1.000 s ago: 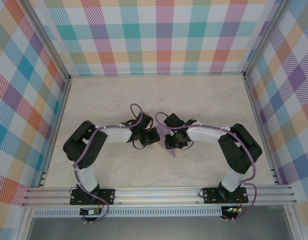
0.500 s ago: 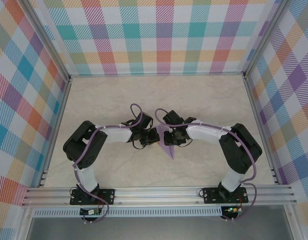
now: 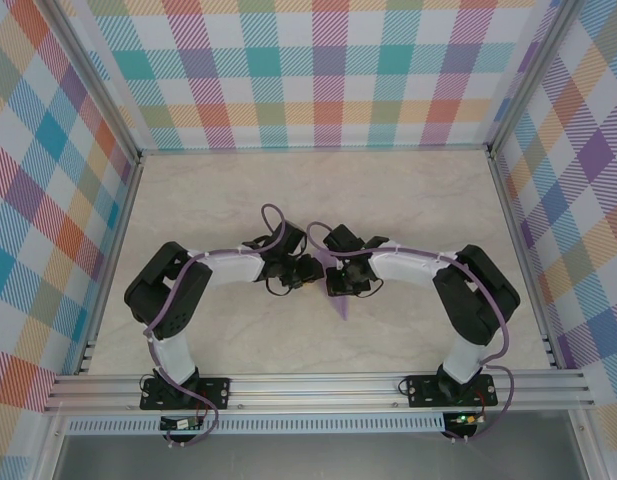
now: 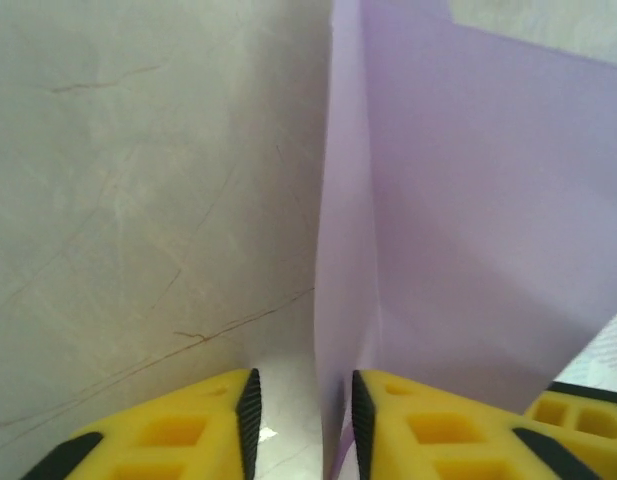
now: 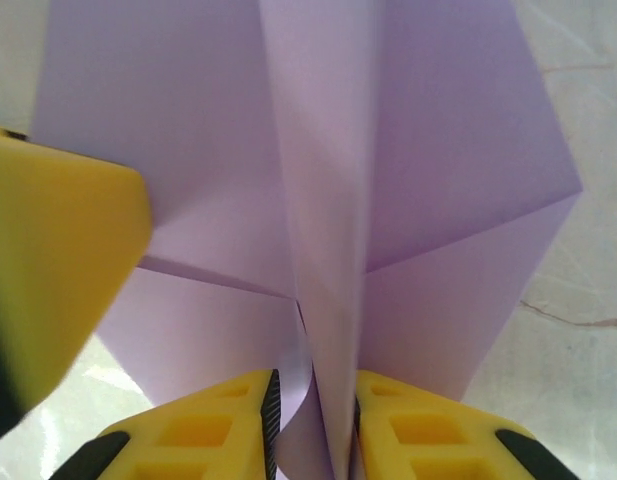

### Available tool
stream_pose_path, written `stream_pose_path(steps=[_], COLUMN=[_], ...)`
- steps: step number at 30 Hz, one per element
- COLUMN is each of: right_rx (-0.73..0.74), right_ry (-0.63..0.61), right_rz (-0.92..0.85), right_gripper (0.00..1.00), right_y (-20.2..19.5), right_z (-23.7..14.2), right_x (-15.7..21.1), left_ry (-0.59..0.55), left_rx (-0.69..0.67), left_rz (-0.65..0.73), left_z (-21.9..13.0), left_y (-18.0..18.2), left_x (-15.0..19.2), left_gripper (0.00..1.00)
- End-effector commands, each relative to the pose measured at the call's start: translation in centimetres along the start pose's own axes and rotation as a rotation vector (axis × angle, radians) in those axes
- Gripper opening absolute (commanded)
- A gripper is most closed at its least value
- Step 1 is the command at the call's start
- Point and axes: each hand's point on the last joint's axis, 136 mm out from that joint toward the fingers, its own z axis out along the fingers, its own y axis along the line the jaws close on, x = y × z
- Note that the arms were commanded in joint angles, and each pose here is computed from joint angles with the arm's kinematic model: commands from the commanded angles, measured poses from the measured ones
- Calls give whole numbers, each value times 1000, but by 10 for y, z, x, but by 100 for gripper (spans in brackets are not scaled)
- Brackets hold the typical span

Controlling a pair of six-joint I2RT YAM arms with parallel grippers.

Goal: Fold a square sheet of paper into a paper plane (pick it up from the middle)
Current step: Move the paper plane to the top-center of the table.

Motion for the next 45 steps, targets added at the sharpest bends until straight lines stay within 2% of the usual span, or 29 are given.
stream_pose_path(steps=[1, 7, 9, 11, 15, 18, 25, 31, 37, 45], right_rx=[42, 93, 122, 147, 194, 208, 180, 184, 200, 224], right_ry=[24, 5, -13, -33, -65, -84, -125, -123, -97, -55], right_rz=[-3, 12, 31, 42, 44, 52, 66, 65, 56, 87], right_gripper=[24, 13, 10, 9, 9, 8, 10, 13, 17, 22], right_y=[-6, -12, -16, -17, -19, -18, -17, -26, -31, -39], right_z=[1, -3, -6, -11, -17, -18, -10, 4, 17, 34], right_x=[6, 0, -4, -11, -25, -43, -109, -151, -166, -159], left_ry=[-67, -168, -199, -236, -280, -294, -301, -291, -279, -270], left_rx=[-1, -92, -161, -213, -262, -287, -324, -337, -344, -349], left_rz=[7, -55, -76, -87, -98, -111, -144, -150, -148, -143], left_z=[-28, -65, -80, -93, -111, -118, -123, -124, -121, -118], left_y=[-10, 14, 29, 41, 57, 67, 86, 92, 94, 94], left_x=[-20, -38, -39, -42, -44, -43, -37, -31, -30, -31], left_gripper=[36, 53, 64, 73, 84, 99, 100, 100, 100, 100])
